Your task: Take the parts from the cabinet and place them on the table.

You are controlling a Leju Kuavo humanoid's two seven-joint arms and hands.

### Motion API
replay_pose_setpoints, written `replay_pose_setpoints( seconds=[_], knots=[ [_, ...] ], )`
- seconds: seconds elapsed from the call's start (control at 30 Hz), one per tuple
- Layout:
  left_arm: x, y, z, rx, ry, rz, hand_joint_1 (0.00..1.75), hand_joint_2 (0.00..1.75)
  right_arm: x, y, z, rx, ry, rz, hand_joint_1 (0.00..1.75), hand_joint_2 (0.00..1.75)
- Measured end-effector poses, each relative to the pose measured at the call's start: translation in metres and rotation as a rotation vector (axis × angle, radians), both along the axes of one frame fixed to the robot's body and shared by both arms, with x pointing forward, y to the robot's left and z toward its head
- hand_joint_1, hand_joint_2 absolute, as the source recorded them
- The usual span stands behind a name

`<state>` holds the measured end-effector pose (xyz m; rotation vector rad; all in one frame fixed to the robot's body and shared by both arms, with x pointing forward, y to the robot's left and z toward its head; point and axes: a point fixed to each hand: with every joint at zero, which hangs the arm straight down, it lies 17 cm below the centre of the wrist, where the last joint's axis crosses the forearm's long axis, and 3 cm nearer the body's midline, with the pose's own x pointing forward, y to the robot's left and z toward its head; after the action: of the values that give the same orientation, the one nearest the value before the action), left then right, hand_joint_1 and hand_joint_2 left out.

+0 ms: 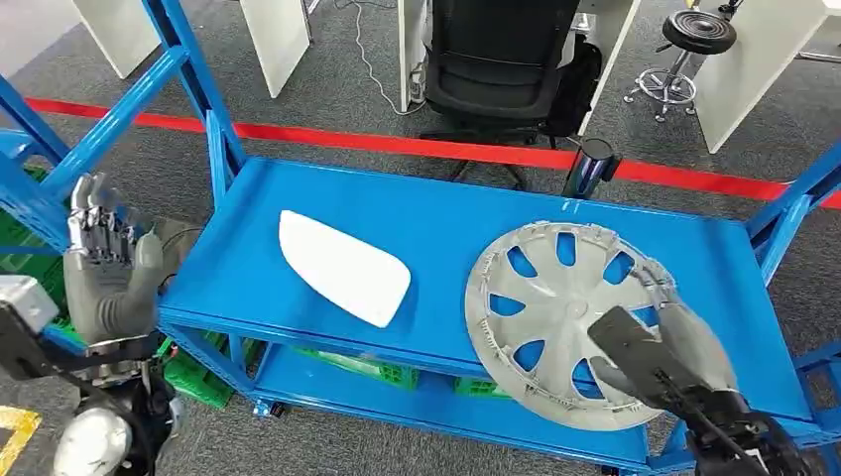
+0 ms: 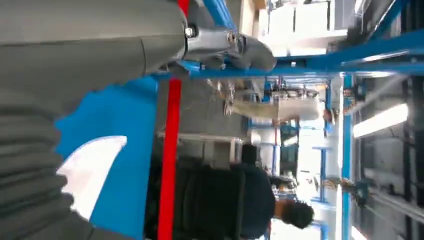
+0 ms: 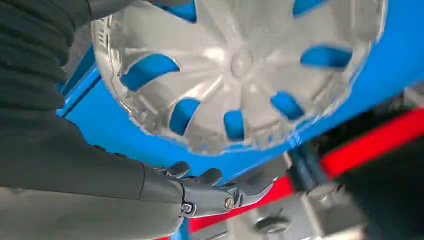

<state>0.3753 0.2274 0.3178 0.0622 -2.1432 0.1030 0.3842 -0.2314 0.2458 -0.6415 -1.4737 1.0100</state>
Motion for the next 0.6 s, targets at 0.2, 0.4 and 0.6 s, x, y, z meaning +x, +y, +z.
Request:
replay_pose_setpoints(
  seconds=[0.2, 0.4, 0.6],
  knots=[
    [0.0, 0.005, -0.003, -0.04, 0.005, -0.034, 0.0, 1.75, -0.009, 0.013, -0.014, -0.085, 0.071, 0.09, 0.0, 1.75],
    [0.004, 0.006, -0.007, -0.043, 0.021, -0.047, 0.0, 0.0, -0.008, 0.024, -0.012, -0.097, 0.09, 0.145, 0.0, 1.75],
    [0.007, 0.012, -0.012, -0.084, 0.034, -0.041, 0.0, 0.0, -0.011, 0.038, -0.008, -0.007, 0.135, 0.208, 0.0, 1.75]
  ],
)
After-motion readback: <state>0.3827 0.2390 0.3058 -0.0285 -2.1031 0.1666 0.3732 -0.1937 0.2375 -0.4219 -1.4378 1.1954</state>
